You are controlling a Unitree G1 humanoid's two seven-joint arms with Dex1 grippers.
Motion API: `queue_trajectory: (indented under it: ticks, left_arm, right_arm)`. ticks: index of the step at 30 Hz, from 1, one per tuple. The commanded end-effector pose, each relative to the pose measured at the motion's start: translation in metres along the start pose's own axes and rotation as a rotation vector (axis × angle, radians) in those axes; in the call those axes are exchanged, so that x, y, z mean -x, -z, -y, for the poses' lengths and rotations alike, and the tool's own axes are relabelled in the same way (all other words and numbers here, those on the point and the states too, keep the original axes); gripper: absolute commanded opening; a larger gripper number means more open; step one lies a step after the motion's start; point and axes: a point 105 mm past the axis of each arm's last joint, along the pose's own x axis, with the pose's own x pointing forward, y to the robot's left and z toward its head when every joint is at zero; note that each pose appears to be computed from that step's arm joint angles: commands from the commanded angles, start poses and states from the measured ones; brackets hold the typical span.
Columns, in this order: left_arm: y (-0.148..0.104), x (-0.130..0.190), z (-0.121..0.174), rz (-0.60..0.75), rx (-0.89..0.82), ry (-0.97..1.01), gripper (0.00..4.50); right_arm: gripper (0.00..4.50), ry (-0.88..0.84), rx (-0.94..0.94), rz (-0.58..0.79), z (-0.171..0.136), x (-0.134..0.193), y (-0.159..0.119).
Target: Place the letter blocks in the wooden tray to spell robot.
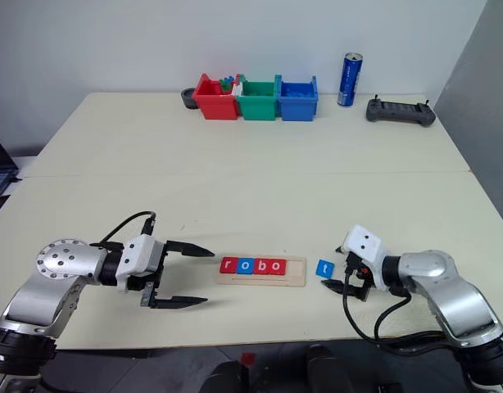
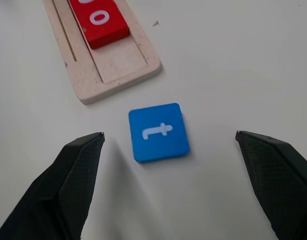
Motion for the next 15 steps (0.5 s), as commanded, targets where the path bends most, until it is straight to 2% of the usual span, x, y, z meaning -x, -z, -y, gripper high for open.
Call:
queue_trajectory:
  ticks: [1,5,8,15]
  left_arm:
    - [-0.011,-0.004,-0.004,0.012,-0.040,0.003,4.50]
    - [-0.022,-0.008,-0.007,0.019,-0.050,0.007,4.50]
    - [-0.026,-0.008,-0.008,0.018,-0.049,0.006,4.50]
    - [-0.021,-0.002,-0.006,0.004,-0.034,-0.005,4.50]
  right_arm:
    - [4.49,0.004,-0.006,0.040,-0.002,-0.001,-0.007]
    - [4.49,-0.010,-0.008,0.028,-0.004,-0.012,-0.001]
    - [3.95,-0.004,0.005,0.019,-0.003,-0.015,0.001]
    - [1.48,-0.033,0.025,0.034,-0.006,-0.013,-0.004]
